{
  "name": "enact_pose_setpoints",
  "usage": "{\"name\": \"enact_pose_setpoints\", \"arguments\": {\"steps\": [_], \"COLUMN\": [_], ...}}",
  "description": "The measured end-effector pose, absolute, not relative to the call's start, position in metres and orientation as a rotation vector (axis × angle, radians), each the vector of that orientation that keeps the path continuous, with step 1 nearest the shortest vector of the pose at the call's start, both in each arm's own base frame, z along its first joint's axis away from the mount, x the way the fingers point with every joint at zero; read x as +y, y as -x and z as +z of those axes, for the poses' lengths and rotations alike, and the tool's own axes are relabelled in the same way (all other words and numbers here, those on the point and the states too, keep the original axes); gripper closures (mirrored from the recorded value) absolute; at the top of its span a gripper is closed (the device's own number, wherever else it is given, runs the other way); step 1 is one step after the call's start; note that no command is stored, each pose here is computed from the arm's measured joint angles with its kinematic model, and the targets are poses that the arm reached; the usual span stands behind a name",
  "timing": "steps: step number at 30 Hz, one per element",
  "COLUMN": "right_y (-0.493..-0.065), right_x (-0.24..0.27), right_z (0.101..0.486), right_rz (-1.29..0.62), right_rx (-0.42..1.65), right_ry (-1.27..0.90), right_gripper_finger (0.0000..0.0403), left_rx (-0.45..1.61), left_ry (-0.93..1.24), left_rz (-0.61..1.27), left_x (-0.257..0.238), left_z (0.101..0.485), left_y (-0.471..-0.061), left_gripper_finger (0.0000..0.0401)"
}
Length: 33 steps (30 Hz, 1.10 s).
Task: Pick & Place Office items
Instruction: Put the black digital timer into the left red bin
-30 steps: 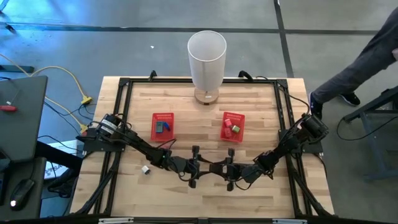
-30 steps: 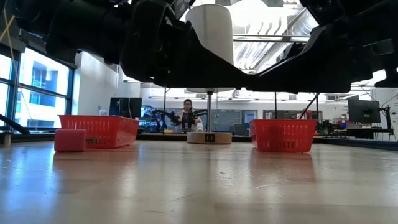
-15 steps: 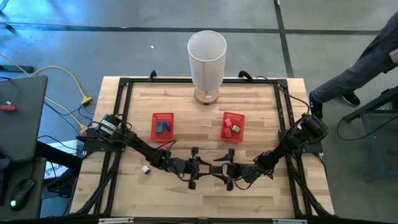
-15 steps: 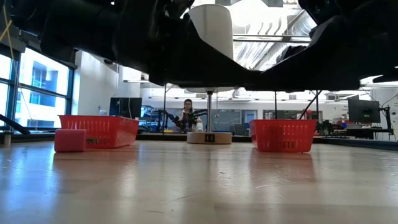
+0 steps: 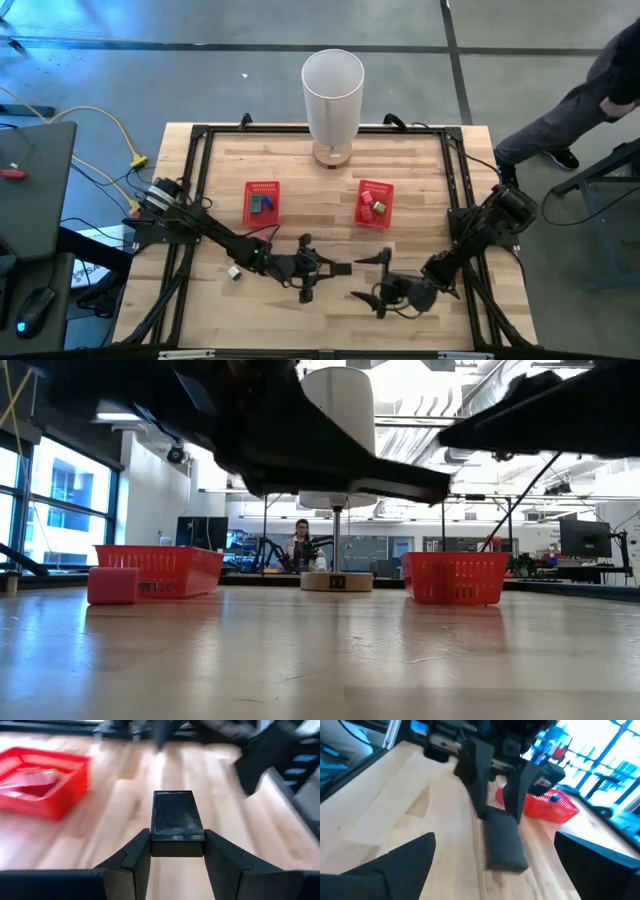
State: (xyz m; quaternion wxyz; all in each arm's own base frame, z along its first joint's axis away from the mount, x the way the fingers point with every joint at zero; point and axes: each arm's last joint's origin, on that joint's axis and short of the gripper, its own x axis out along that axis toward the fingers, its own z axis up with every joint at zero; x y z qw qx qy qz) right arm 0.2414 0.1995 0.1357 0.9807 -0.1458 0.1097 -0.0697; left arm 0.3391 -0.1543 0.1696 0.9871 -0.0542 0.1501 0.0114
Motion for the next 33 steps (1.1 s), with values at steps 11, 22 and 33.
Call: {"name": "enact_pose_setpoints", "arguments": {"steps": [11, 22, 33], "right_y": [-0.233, -0.234, -0.245], "right_x": [0.207, 0.202, 0.187], "right_z": [0.138, 0.130, 0.125], "right_rz": [-0.150, -0.153, -0.149], "right_rx": [0.215, 0.271, 0.326], "right_ry": [0.310, 0.292, 0.213], "right_gripper_finger": [0.0009, 0.0009, 0.0009], "left_rx": [0.394, 0.606, 0.652], "left_ry": [0.124, 0.379, 0.473], "left_rz": [0.411, 0.694, 0.972], "left_x": [-0.151, -0.119, -0.098], "left_z": [0.217, 0.217, 0.224], "left_y": [-0.277, -0.226, -0.186], "left_gripper_finger": [0.0261, 0.0261, 0.0261]}}
